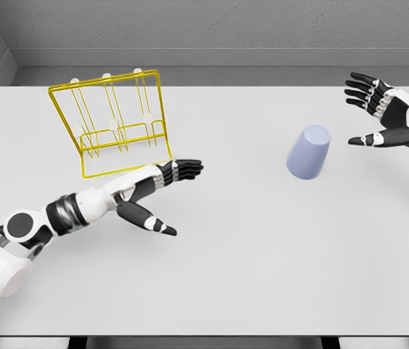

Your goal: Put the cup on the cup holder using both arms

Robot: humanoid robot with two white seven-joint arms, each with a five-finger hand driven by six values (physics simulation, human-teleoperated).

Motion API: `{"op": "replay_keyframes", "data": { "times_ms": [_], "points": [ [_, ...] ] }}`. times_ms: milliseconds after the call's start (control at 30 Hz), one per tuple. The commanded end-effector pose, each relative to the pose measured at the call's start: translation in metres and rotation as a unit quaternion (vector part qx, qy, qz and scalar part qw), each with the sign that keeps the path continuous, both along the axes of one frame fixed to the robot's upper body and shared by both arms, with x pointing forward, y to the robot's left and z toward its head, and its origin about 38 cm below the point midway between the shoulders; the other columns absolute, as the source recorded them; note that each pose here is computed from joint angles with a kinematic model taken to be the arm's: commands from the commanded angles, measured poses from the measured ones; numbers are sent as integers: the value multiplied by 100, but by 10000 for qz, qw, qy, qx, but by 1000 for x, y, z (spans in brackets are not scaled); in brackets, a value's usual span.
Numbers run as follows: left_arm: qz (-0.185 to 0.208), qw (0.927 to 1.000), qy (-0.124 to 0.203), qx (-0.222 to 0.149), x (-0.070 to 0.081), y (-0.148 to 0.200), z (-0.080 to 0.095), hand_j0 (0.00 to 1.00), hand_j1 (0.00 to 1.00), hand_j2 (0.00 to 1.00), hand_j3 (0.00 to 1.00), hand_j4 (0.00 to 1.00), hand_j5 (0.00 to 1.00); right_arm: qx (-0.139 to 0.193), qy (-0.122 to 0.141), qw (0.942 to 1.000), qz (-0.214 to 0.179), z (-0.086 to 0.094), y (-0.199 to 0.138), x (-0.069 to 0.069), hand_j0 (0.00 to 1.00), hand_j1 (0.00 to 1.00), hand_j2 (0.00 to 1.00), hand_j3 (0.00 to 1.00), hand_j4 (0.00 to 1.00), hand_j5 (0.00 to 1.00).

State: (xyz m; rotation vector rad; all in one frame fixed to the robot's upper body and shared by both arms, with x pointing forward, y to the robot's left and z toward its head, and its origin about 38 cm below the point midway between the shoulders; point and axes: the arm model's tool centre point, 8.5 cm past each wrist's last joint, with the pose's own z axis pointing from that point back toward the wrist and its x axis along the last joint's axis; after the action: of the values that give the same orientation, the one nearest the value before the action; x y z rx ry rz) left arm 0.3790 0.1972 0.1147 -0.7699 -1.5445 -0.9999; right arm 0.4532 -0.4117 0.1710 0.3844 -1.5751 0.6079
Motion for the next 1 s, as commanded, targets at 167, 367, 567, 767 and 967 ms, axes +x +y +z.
{"op": "replay_keyframes", "data": {
  "times_ms": [167,367,567,767,967],
  "points": [
    [154,9973,567,-430,10,-24,-28,100,100,100,100,100,100,25,-177,9998,-35,5,-4,0,100,100,100,100,100,100],
    [122,9974,550,-457,8,-25,-26,100,100,100,100,100,100,-52,-83,9997,-234,-21,-19,-13,100,100,100,100,100,100],
    [148,9968,596,-505,7,-24,-27,100,100,100,100,100,100,73,182,9992,-354,-48,-15,-16,100,100,100,100,100,100],
    [211,9959,710,-521,2,-21,-35,100,100,100,100,100,100,-285,259,9991,-150,-65,2,-14,100,100,100,100,100,100],
    [205,9962,681,-508,4,-21,-33,100,100,100,100,100,100,-426,266,9987,-74,-68,6,-14,100,100,100,100,100,100]
  ]
}}
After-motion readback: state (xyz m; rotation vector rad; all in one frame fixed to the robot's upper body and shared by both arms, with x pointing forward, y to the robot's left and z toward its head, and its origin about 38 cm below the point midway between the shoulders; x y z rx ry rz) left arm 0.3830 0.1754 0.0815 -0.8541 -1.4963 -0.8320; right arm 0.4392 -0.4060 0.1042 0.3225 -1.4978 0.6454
